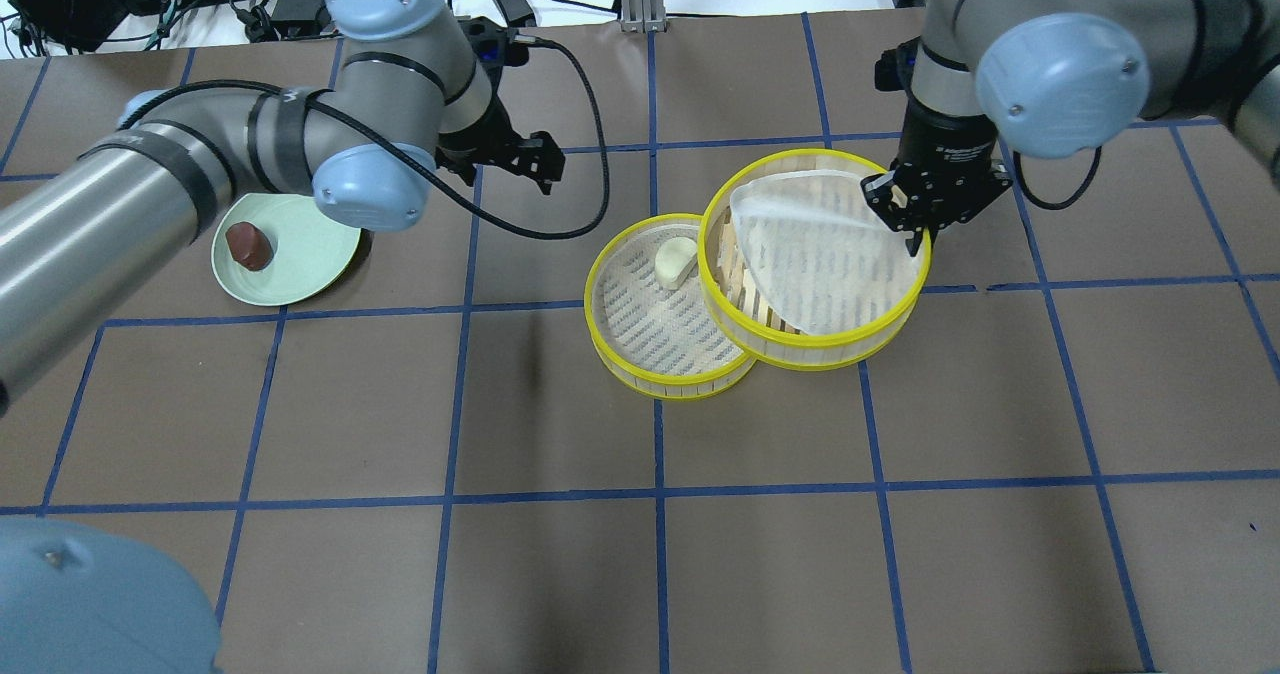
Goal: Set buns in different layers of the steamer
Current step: 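Restack the top tier with right gripper while left returns to the plate, then grasp the dark brown bun on the plate with the left gripper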
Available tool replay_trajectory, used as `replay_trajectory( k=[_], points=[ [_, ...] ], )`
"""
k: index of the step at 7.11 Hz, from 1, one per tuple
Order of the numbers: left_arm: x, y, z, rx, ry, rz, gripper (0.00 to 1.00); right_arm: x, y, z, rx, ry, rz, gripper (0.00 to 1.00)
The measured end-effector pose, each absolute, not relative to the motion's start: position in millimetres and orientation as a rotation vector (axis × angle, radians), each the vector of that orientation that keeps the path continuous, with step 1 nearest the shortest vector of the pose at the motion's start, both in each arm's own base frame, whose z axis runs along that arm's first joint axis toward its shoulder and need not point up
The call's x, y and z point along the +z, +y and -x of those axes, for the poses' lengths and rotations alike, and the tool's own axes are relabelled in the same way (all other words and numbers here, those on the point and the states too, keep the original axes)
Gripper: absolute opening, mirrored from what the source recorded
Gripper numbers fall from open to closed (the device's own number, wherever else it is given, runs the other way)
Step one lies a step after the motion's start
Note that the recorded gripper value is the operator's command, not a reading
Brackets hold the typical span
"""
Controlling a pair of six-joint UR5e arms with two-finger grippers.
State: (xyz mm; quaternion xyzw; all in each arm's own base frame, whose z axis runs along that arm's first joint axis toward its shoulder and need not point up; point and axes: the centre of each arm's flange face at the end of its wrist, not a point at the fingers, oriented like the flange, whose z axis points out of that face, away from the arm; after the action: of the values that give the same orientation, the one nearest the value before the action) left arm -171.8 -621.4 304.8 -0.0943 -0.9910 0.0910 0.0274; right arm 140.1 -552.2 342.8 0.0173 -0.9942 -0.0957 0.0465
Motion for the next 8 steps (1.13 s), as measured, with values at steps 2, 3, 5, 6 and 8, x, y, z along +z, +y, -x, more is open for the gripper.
replay_trajectory(
  k=[2, 3, 5, 6, 8],
  points=[
    [306, -638, 72, 0.279, -3.123, 0.222, 1.0, 322, -553, -197, -0.252, -3.056, 0.011, 0.0],
    [301, -638, 29, 0.242, -3.185, 0.209, 1.0, 313, -554, -215, -0.235, -3.066, 0.039, 0.0],
    [293, -637, -39, 0.181, -3.269, 0.164, 1.0, 302, -557, -234, -0.191, -3.072, 0.081, 0.0],
    [287, -635, -67, 0.157, -3.28, 0.105, 1.0, 298, -559, -238, -0.181, -3.073, 0.09, 0.0],
    [271, -636, -101, 0.123, -3.282, 0.016, 1.0, 293, -560, -239, -0.181, -3.072, 0.095, 0.0]
  ],
)
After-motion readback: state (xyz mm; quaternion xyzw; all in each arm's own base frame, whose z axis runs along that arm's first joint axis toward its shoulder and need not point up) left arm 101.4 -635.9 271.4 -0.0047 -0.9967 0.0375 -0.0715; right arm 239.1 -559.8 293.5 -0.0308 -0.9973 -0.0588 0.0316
